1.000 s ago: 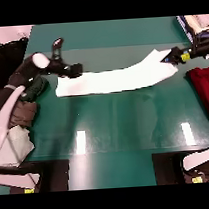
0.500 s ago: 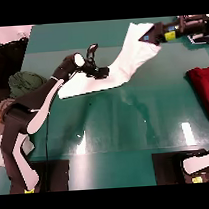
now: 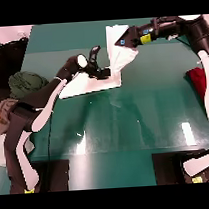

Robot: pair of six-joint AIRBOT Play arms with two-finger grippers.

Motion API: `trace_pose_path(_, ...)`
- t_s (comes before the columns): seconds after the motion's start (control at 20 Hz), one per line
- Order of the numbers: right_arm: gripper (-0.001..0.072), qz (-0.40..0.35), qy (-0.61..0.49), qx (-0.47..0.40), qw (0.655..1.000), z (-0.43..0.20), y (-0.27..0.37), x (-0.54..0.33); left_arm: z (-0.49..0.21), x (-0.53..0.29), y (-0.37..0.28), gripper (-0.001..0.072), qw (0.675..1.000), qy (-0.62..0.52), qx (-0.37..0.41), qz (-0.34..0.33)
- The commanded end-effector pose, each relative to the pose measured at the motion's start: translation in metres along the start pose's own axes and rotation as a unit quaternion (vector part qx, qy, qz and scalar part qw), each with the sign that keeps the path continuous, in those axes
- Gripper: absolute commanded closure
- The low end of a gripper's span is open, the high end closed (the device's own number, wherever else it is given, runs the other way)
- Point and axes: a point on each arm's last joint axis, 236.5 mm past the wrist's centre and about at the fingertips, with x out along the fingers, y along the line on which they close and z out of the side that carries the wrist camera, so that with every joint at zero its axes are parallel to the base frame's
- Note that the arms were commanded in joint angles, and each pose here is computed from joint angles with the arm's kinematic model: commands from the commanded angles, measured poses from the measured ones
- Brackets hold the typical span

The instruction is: Fold the shirts.

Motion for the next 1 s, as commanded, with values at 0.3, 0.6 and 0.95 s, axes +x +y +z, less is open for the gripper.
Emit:
trace_pose_path(0.3, 0.0694, 0.012, -0.001, -0.021, 1.000, -0.005, 0.005, 0.060, 0.079, -0.216, 0.066, 0.0683, 0.990, -0.083, 0.053, 0.101)
trace_pose_path(0.6, 0.0694, 0.016, -0.023, -0.054, 0.998, -0.007, 0.020, 0.118, 0.075, -0.338, 0.100, 0.0682, 0.974, -0.125, 0.049, 0.183)
trace_pose_path(0.95, 0.0373, 0.026, -0.027, -0.105, 0.994, -0.042, 0.039, 0.211, 0.063, -0.368, 0.099, 0.0682, 0.972, -0.126, 0.042, 0.195)
